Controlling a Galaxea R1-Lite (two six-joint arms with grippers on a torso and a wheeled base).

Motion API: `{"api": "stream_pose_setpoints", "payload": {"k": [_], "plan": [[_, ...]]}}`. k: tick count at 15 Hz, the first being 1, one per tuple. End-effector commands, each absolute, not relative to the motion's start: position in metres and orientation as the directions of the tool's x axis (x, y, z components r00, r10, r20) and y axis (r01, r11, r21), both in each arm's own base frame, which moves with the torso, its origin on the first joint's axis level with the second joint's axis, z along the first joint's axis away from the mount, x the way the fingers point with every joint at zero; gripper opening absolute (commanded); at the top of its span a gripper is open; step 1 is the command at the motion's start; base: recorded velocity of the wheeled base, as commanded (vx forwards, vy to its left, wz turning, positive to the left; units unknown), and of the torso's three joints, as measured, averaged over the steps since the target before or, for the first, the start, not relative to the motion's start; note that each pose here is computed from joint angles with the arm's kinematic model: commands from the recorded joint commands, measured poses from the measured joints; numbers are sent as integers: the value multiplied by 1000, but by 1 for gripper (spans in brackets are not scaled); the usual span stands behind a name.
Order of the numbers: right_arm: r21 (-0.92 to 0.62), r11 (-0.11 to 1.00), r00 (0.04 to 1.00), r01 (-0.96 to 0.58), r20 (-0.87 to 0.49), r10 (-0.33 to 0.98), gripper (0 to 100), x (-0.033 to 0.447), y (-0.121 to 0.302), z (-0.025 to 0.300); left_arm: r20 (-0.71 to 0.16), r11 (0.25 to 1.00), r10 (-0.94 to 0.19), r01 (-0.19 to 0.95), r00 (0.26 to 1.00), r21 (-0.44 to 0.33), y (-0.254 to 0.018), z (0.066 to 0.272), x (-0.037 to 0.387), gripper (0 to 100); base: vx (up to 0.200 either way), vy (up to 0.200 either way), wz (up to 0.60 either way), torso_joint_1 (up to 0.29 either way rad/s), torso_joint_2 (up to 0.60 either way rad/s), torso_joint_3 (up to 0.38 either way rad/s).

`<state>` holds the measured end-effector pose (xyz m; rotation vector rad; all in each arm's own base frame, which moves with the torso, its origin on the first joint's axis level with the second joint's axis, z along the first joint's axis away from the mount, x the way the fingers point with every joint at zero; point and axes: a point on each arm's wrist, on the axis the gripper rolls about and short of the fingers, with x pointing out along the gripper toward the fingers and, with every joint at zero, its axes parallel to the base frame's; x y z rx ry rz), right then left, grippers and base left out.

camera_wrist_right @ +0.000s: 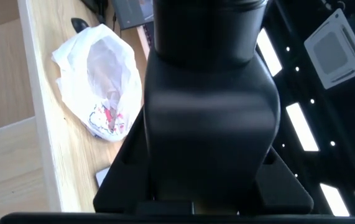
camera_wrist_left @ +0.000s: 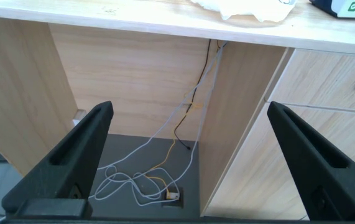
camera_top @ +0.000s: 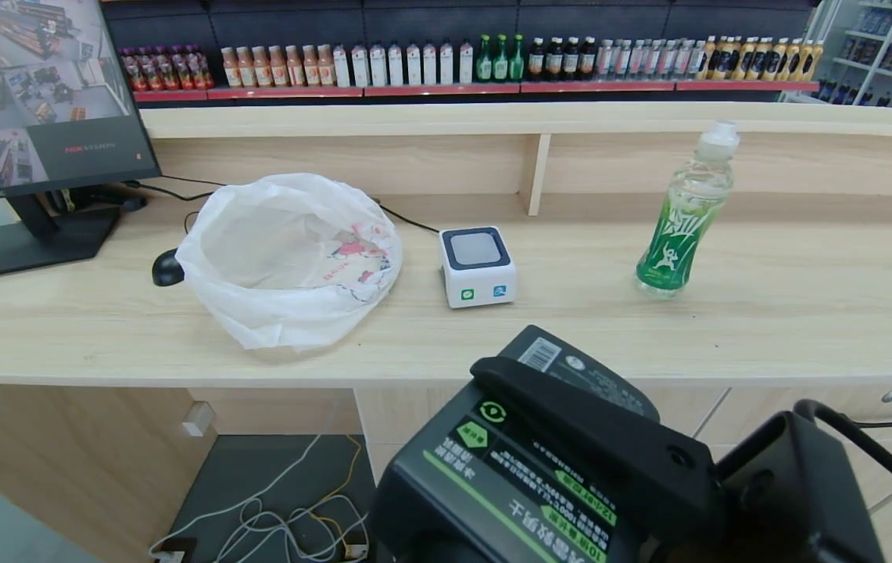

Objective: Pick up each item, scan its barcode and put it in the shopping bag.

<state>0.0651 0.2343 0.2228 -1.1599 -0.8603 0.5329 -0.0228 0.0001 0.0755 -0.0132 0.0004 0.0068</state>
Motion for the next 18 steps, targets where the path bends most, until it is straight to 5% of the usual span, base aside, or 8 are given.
{"api": "stream_pose_setpoints", "payload": {"k": [1, 18], "plan": [[-941, 332, 581, 60, 303, 755, 0, 66, 241, 218, 0, 1000, 8, -8, 1000, -14, 0, 75, -23, 100, 0, 0, 0, 0, 0, 0], [-908, 417, 618, -21, 317, 720, 0, 72, 240, 210, 0, 1000, 8, -8, 1000, -14, 0, 75, -23, 100, 0, 0, 0, 0, 0, 0]]}}
